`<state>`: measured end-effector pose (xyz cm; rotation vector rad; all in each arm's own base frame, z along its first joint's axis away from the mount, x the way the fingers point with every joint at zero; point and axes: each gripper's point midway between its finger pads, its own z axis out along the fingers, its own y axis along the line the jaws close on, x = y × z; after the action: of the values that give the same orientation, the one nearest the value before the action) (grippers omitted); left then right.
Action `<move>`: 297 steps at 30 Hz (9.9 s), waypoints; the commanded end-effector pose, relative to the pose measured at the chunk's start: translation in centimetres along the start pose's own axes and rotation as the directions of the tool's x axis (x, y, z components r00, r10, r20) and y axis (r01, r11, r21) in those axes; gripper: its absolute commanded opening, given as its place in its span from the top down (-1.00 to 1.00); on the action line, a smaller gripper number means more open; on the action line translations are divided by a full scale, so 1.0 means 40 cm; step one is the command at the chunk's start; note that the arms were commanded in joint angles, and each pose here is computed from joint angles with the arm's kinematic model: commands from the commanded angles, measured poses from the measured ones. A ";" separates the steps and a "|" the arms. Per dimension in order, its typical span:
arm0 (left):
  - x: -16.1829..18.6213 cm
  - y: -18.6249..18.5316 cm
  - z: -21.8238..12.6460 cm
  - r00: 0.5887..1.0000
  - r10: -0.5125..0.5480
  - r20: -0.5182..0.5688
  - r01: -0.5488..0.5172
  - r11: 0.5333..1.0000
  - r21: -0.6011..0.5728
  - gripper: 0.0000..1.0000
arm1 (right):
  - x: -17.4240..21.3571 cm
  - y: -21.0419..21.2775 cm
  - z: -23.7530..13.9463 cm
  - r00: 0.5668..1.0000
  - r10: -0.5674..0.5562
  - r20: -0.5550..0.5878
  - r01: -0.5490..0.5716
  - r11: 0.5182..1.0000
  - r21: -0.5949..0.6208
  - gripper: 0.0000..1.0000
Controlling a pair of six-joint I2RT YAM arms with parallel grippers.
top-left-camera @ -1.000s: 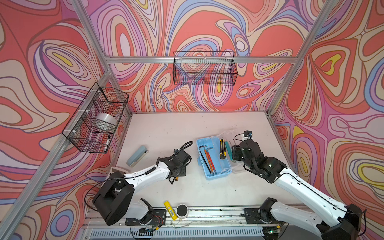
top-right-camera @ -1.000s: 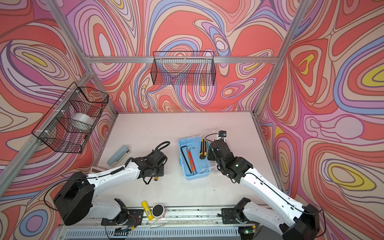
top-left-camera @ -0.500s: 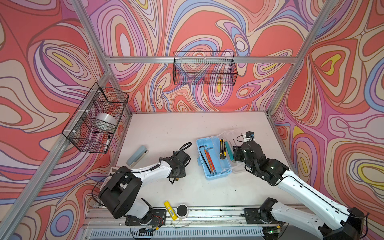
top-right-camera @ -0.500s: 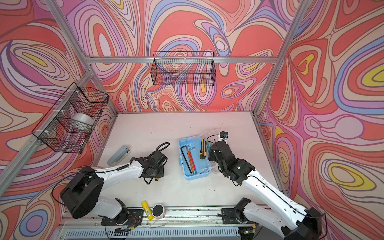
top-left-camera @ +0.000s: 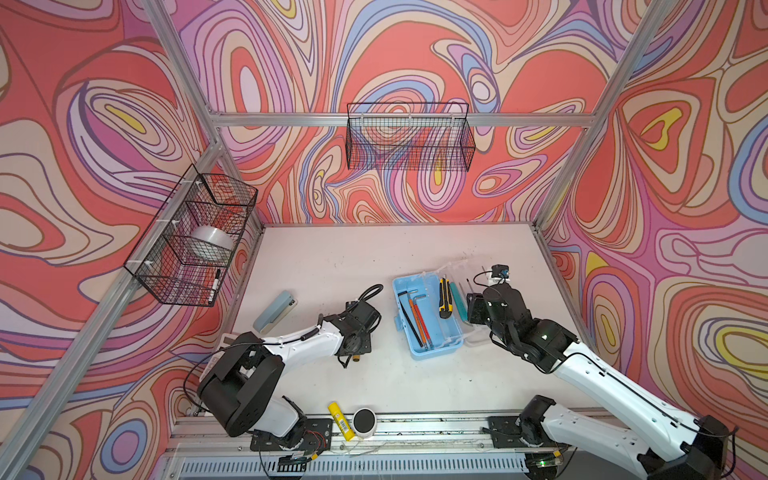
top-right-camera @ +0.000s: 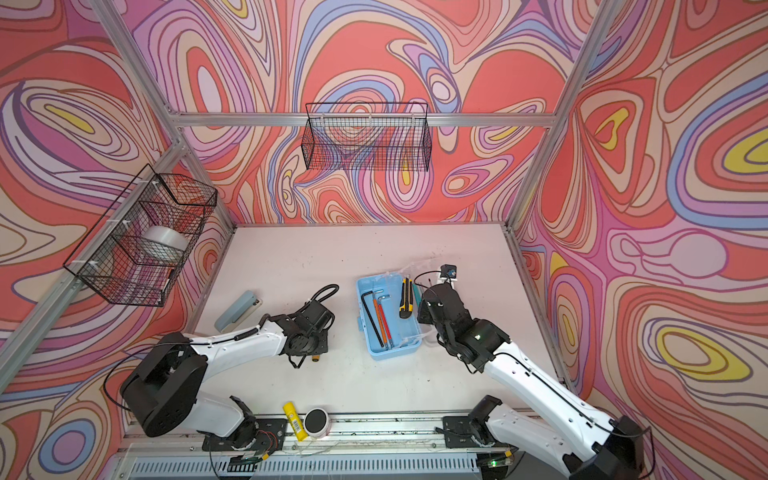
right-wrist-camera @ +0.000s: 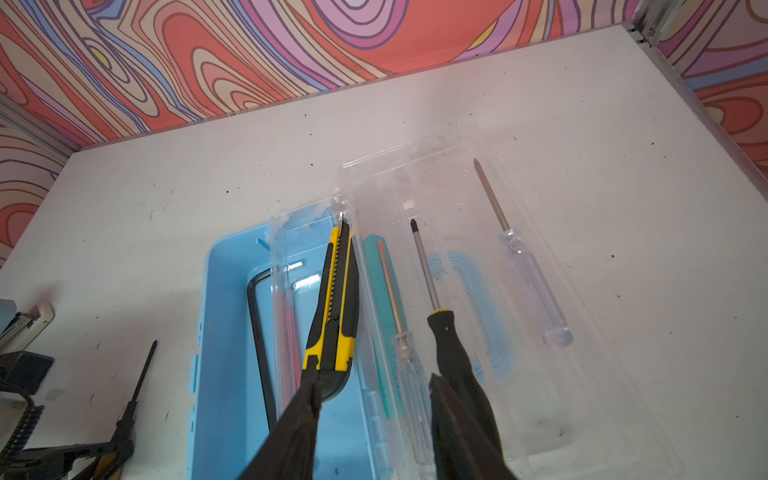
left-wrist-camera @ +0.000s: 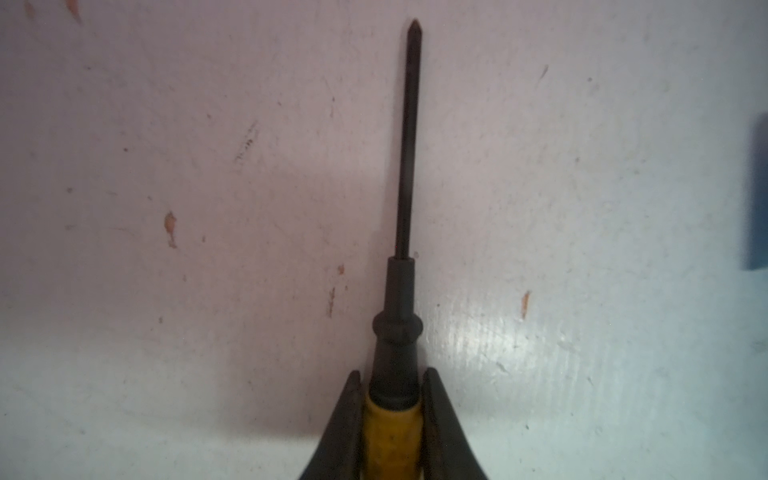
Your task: Pack the tool kit
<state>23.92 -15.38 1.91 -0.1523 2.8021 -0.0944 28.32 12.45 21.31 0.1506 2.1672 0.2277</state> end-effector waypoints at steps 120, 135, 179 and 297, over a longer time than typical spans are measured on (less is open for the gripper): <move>-0.424 -0.332 -0.083 0.961 0.034 0.276 -0.079 0.985 0.155 -0.27 | -0.235 0.095 0.004 0.987 -0.124 0.100 0.119 0.992 0.051 -0.26; -0.433 -0.319 0.062 0.987 -0.070 0.146 0.043 0.983 0.178 0.37 | -0.213 0.091 0.077 0.996 -0.076 0.044 0.076 0.997 0.007 -0.21; -0.588 -0.214 0.016 0.956 -0.206 0.207 0.144 0.949 0.282 0.43 | 0.099 -0.363 0.185 0.845 0.492 -0.212 -0.465 0.870 0.163 0.11; -0.636 -0.230 -0.090 0.906 -0.306 0.291 0.159 0.886 0.436 0.04 | -0.074 0.414 0.051 0.966 -0.033 -0.257 -0.164 0.689 -0.706 0.02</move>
<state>47.40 -21.63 15.14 -0.3698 2.3270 -0.6359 32.46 27.00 25.35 -0.1959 2.1654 1.1265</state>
